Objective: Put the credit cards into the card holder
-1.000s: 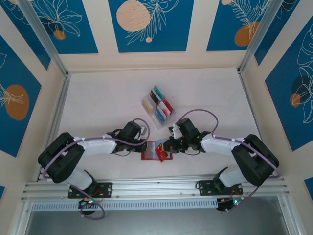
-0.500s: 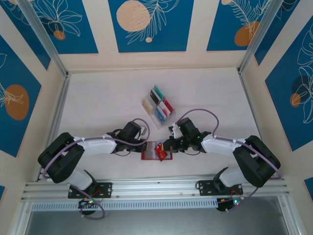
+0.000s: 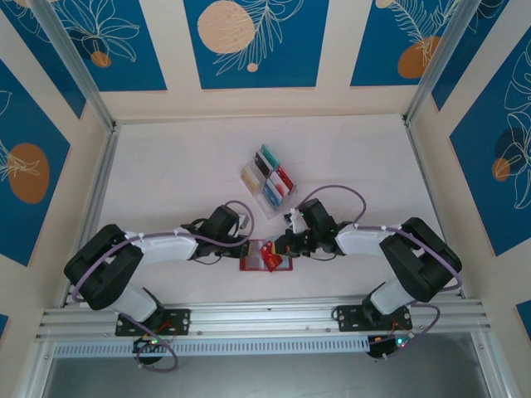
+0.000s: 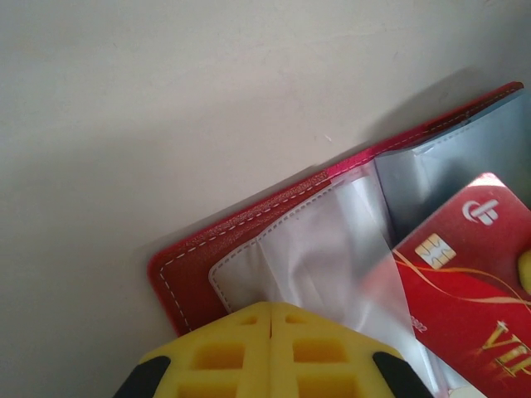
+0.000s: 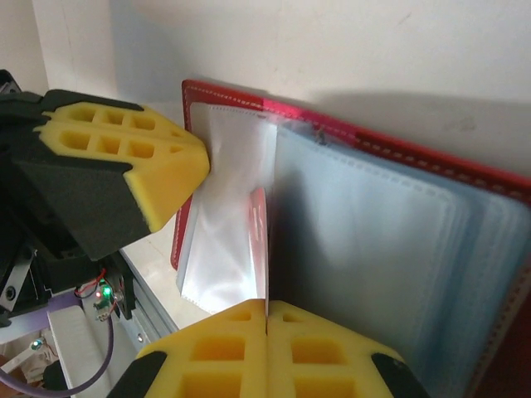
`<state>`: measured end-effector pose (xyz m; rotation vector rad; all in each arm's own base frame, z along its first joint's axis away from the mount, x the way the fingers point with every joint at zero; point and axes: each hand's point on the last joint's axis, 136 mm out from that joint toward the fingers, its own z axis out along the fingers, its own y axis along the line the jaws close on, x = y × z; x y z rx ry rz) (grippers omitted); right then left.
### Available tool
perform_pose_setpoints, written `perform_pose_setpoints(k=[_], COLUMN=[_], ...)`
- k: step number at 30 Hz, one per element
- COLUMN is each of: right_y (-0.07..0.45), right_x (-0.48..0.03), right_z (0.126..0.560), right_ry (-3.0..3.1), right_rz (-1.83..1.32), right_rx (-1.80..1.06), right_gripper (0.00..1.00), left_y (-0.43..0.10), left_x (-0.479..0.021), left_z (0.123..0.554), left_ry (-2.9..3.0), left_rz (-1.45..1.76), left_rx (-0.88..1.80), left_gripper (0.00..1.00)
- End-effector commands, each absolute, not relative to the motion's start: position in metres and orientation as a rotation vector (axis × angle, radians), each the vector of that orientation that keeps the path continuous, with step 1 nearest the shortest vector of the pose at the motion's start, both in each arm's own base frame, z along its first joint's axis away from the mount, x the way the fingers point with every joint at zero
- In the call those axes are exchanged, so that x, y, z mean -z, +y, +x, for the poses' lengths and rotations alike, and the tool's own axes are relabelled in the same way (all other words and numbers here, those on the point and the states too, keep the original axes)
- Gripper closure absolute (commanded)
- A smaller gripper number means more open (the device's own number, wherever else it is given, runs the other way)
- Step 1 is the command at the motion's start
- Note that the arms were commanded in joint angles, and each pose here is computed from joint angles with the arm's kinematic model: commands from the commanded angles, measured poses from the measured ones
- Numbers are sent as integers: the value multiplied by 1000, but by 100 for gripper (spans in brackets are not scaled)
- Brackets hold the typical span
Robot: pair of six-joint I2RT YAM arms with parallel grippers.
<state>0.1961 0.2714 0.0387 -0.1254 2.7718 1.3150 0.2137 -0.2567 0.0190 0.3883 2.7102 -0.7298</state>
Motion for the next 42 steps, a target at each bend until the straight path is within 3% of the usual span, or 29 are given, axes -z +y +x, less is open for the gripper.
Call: perform_pose_setpoints(k=[1, 14, 27, 34, 42], right_y=[278, 275, 283, 268, 265], right_x=[-37, -5, 3, 9, 15], right_z=[205, 208, 203, 193, 193], right_ry=[2744, 2778, 2817, 2853, 2898], right_rz=[-144, -77, 74, 192, 231], right_rx=[-1341, -1198, -1186, -1045, -1043], right_gripper=[100, 100, 93, 91, 88], left_y=[-208, -205, -202, -201, -187], left_x=[25, 25, 22, 14, -4], left_z=[180, 180, 182, 188, 197], left_ry=[2920, 2922, 2909, 2880, 2814], left_rz=[389, 394, 389, 339, 303], left_rx=[448, 433, 399, 391, 300], left_gripper=[97, 97, 98, 97, 92])
